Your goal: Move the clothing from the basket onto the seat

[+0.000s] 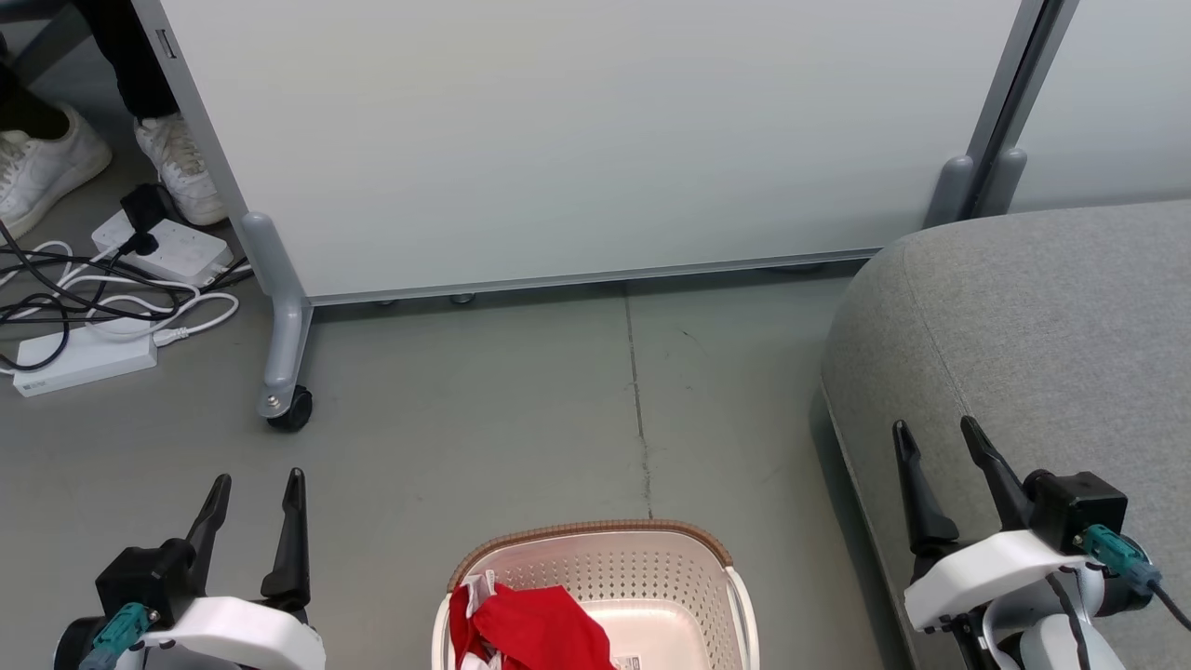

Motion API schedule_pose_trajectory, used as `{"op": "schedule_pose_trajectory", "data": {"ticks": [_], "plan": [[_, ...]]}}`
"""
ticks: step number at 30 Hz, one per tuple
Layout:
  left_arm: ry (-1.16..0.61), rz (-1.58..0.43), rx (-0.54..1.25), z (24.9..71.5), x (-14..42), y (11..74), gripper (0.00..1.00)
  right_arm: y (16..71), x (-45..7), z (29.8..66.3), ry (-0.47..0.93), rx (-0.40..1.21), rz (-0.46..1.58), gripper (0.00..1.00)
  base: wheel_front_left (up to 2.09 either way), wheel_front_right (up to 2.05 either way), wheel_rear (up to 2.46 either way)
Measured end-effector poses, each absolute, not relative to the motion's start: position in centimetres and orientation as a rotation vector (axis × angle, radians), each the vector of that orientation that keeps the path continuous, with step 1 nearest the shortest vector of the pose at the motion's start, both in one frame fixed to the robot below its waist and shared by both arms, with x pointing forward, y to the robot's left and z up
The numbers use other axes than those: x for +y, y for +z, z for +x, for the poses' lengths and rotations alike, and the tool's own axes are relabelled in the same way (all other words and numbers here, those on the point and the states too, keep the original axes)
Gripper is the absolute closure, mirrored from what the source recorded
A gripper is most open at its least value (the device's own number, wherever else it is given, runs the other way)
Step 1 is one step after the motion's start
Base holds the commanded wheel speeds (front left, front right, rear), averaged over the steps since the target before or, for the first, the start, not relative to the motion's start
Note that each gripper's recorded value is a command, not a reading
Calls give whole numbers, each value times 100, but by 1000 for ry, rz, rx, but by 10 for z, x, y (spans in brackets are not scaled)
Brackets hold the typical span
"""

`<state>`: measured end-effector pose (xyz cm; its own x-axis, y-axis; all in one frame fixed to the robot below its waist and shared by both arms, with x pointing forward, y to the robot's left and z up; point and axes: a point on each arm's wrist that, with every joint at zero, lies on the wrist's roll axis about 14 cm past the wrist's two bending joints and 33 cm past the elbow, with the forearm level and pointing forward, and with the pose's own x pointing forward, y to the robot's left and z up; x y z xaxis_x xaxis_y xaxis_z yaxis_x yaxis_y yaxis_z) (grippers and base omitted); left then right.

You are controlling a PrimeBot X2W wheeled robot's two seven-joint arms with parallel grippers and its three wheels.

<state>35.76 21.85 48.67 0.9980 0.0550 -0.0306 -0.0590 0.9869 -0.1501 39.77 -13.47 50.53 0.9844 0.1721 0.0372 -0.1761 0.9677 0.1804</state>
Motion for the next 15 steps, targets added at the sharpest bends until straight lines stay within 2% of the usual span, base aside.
{"op": "schedule_pose_trajectory", "data": {"ticks": [15], "plan": [[61, -96, 33, 355, 218, 486, 0, 501, -126, 393, 210, -18, 103, 0, 0, 0, 0]]}}
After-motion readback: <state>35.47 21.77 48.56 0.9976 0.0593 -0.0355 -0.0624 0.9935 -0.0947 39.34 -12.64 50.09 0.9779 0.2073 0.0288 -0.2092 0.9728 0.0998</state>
